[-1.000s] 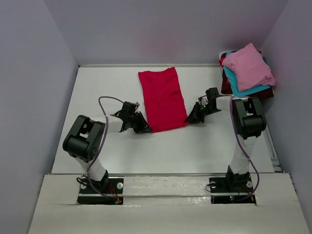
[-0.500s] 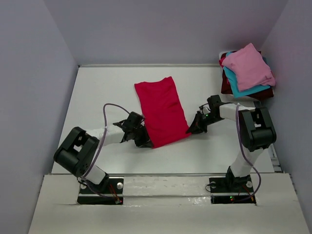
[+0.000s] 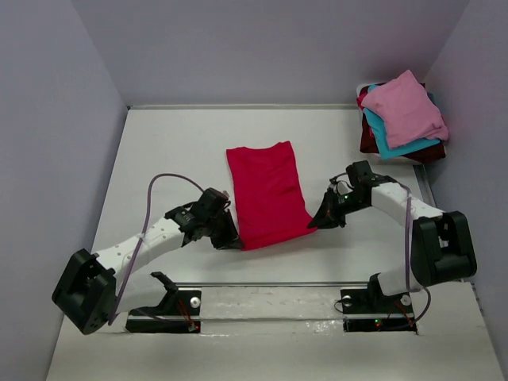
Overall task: Fold and stack the t-shirts
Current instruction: Fold the tshirt
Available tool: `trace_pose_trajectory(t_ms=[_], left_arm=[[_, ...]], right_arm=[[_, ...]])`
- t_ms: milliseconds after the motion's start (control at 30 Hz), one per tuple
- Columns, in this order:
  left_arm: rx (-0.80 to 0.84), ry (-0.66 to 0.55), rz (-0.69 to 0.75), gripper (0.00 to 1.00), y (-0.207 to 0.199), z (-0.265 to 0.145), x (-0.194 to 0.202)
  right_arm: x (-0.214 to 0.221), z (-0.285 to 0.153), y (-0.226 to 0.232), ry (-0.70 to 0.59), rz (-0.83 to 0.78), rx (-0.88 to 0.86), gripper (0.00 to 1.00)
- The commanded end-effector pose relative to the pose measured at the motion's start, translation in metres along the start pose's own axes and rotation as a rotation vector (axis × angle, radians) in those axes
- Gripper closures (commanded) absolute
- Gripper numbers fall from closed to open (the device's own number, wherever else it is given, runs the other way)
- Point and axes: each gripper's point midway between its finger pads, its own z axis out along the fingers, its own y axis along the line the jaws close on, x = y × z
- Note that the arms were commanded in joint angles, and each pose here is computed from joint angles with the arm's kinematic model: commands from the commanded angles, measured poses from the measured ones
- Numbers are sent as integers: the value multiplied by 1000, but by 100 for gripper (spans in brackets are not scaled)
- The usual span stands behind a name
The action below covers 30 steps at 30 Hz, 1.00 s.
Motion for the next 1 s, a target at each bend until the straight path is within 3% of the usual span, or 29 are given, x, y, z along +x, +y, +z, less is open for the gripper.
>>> trace_pose_trajectory(t_ms=[0,400,567,967], left_arm=[[-119,-39,-7,94,10,-23,-7],[-98,-181,93,94,-53,-38,-71],[-74,-272,101,94,-73,-53,-116],[-84,-386,150,94,-91,-76,-200]], right_arm=[[-4,-22,24,-64,-65,-7,93],[-59,-34,74,-145,-121,-44,93],[-87,-41,98,-185,-156,-55,93],[-139,-45,132,-231,-175,-63,93]])
